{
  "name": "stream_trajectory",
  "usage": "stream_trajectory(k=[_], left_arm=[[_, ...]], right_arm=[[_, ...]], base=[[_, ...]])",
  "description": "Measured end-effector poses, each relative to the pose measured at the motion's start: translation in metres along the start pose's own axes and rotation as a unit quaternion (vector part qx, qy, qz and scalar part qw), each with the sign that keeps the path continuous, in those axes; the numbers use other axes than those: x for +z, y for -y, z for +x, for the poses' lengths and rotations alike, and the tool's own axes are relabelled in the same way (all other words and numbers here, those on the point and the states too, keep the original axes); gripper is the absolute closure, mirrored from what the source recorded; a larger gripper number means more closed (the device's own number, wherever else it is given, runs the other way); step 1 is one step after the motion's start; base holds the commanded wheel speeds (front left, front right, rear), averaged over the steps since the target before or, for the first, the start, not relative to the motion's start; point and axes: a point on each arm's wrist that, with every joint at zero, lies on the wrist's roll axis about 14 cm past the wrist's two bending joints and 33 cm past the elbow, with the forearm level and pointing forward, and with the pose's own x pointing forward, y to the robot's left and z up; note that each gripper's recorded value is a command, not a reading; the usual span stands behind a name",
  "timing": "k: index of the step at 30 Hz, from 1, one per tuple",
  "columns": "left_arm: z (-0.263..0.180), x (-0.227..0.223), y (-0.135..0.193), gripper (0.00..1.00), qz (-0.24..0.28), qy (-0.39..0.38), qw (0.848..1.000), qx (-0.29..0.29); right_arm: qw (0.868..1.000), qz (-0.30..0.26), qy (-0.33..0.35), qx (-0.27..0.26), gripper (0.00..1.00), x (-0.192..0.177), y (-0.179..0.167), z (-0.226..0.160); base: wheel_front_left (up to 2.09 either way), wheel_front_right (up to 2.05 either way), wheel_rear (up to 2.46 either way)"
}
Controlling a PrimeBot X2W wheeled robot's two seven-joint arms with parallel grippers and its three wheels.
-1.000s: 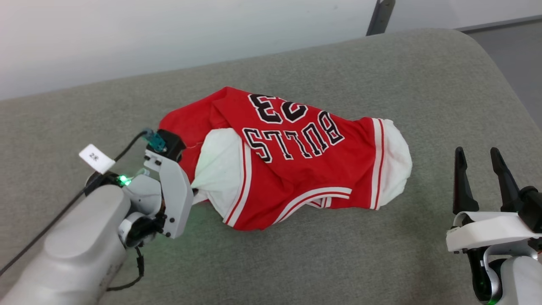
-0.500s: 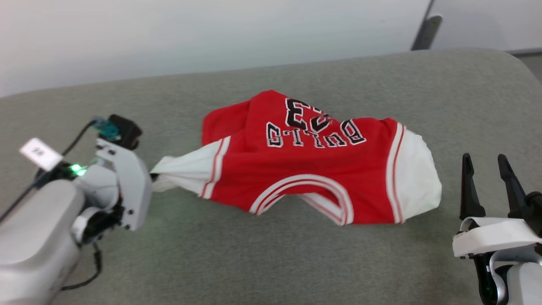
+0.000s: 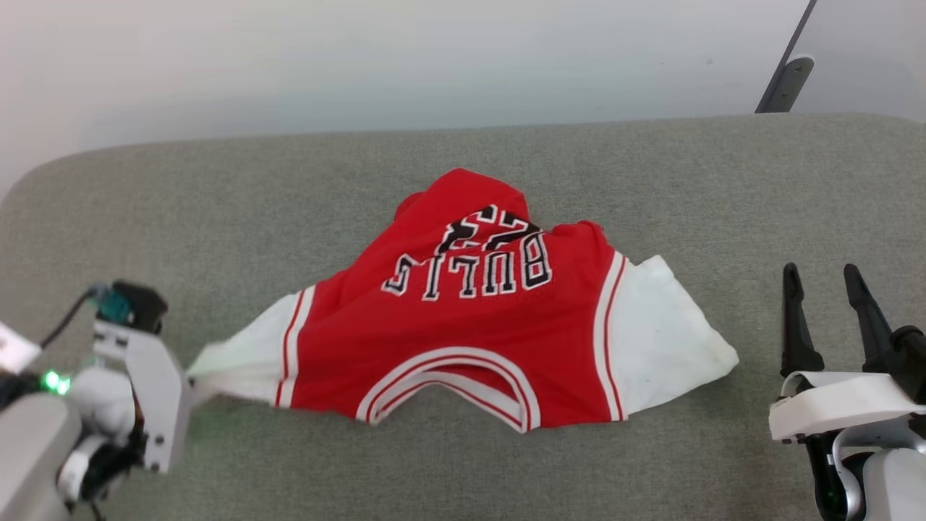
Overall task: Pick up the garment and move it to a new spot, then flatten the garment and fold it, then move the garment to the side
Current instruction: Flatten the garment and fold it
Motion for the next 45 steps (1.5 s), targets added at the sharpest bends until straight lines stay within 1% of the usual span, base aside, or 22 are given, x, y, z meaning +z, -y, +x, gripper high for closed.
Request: stream_trajectory(k=[4, 7, 8, 9, 10, 11, 12, 13, 18, 25, 28, 33, 39, 45], left_arm=[[0.008, -0.029, 0.003, 1.00, -0.021, -0.034, 0.999, -0.002], [0.015, -0.042, 0.011, 1.00, -0.036, -0.048, 0.998, -0.012], [0.017, -0.044, 0.013, 0.95, -0.040, -0.050, 0.998, -0.014], [0.018, -0.047, 0.014, 0.73, -0.044, -0.052, 0.998, -0.014], [0.019, -0.049, 0.016, 0.60, -0.047, -0.055, 0.997, -0.016], [0.020, -0.051, 0.017, 0.53, -0.050, -0.059, 0.997, -0.018], [0.020, -0.053, 0.017, 0.15, -0.054, -0.061, 0.997, -0.018], [0.020, -0.053, 0.018, 0.00, -0.057, -0.061, 0.996, -0.018], [0.015, -0.052, 0.011, 0.00, -0.065, -0.063, 0.996, -0.013], [-0.002, -0.034, 0.001, 0.00, -0.069, -0.052, 0.996, -0.006], [-0.009, -0.018, -0.004, 0.00, -0.067, -0.031, 0.997, 0.001], [-0.011, -0.008, -0.002, 0.00, -0.073, -0.024, 0.997, 0.000], [0.001, -0.017, 0.007, 0.00, -0.087, -0.071, 0.994, -0.013], [0.017, -0.030, 0.007, 0.00, -0.094, -0.118, 0.989, -0.008]], right_arm=[[1.000, 0.001, -0.005, 0.003, 0.00, -0.002, -0.002, -0.002], [1.000, 0.001, -0.006, 0.002, 0.00, -0.002, -0.001, -0.003], [1.000, 0.001, -0.006, 0.002, 0.00, -0.002, -0.001, -0.004], [1.000, 0.001, -0.006, 0.002, 0.00, -0.002, -0.001, -0.004], [1.000, 0.002, -0.005, 0.002, 0.00, -0.001, -0.001, -0.004], [1.000, 0.003, -0.006, 0.002, 0.00, 0.000, 0.000, -0.005], [1.000, 0.003, -0.005, 0.002, 0.00, 0.000, 0.000, -0.005], [1.000, 0.004, -0.004, 0.001, 0.00, 0.001, 0.000, -0.006], [1.000, 0.004, -0.002, 0.002, 0.00, 0.004, 0.001, -0.011], [1.000, 0.003, 0.002, 0.004, 0.00, 0.009, 0.001, -0.016], [1.000, 0.003, 0.007, 0.006, 0.00, 0.012, -0.001, -0.015], [1.000, 0.002, 0.006, 0.009, 0.00, 0.013, -0.002, -0.015], [1.000, -0.001, 0.004, 0.012, 0.00, 0.012, -0.003, -0.014], [1.000, -0.007, 0.000, 0.005, 0.00, 0.010, 0.004, -0.014]], base=[[0.00, 0.00, 0.00], [0.00, 0.00, 0.00], [0.00, 0.00, 0.00], [0.00, 0.00, 0.00], [0.00, 0.00, 0.00], [0.00, 0.00, 0.00], [0.00, 0.00, 0.00], [0.00, 0.00, 0.00], [0.00, 0.00, 0.00], [0.00, 0.00, 0.00], [0.00, 0.00, 0.00], [0.00, 0.00, 0.00], [0.00, 0.00, 0.00], [0.00, 0.00, 0.00]])
